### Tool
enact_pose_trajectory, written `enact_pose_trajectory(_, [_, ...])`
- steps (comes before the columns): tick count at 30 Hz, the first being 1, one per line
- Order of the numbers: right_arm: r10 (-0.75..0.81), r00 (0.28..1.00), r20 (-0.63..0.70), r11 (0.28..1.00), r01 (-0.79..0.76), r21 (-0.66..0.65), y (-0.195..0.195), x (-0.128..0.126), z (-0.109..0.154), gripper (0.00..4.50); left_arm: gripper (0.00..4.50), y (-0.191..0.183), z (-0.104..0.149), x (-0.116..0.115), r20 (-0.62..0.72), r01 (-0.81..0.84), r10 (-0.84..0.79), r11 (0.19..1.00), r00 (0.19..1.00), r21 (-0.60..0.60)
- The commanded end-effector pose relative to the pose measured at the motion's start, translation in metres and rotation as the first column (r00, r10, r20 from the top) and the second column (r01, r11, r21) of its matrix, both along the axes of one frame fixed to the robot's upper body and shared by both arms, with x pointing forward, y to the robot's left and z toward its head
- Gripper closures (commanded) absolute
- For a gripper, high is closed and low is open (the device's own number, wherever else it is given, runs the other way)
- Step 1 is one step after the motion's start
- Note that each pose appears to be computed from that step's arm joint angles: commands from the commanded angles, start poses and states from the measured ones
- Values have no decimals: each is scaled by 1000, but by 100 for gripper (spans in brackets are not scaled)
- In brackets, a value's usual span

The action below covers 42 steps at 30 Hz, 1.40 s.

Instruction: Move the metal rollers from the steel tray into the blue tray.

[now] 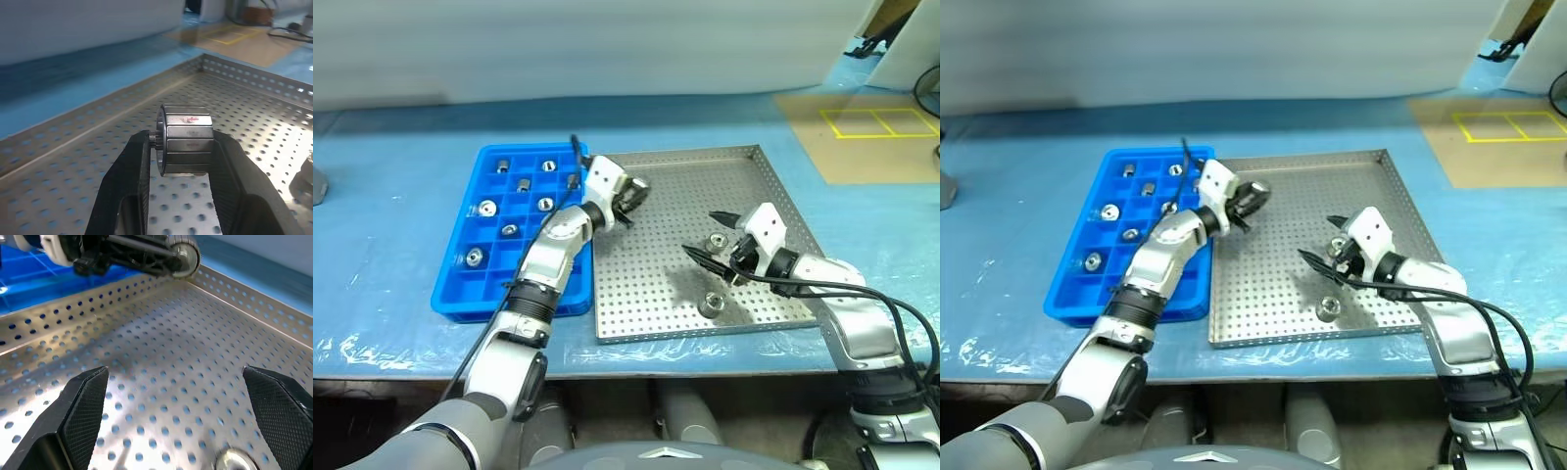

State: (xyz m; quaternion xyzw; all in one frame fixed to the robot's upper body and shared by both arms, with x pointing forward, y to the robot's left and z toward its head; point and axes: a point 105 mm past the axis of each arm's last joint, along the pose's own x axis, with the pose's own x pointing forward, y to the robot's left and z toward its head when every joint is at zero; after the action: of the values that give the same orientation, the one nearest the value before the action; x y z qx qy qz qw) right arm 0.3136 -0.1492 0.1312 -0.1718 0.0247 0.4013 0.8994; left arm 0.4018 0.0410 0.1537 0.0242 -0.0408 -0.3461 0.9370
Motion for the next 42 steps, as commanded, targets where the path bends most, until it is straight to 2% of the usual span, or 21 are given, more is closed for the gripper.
enact_pose_trajectory(1, [81,996,35,996,-82,17,15,4,9,0,320,20,30,-3,92,-95,101,993,991,-65])
enact_pose_trajectory(9, [186,982,25,982,-187,25,37,12,6,0,320,54,19,-20,67,-237,242,969,968,-64])
enact_pose_trajectory(20, [259,966,13,966,-259,26,51,18,5,0,320,82,-5,-41,-2,-340,340,940,940,-25])
enact_pose_trajectory(31, [274,961,-15,961,-274,20,55,19,-4,0,320,110,-20,-78,-84,-465,465,885,882,19])
enact_pose_trajectory(35, [283,959,-22,959,-283,21,57,19,-6,0,320,112,-19,-84,-107,-476,474,880,874,7])
enact_pose_trajectory(42, [310,950,-35,951,-309,26,66,16,-13,0,320,114,-31,-109,-200,-434,431,900,880,33])
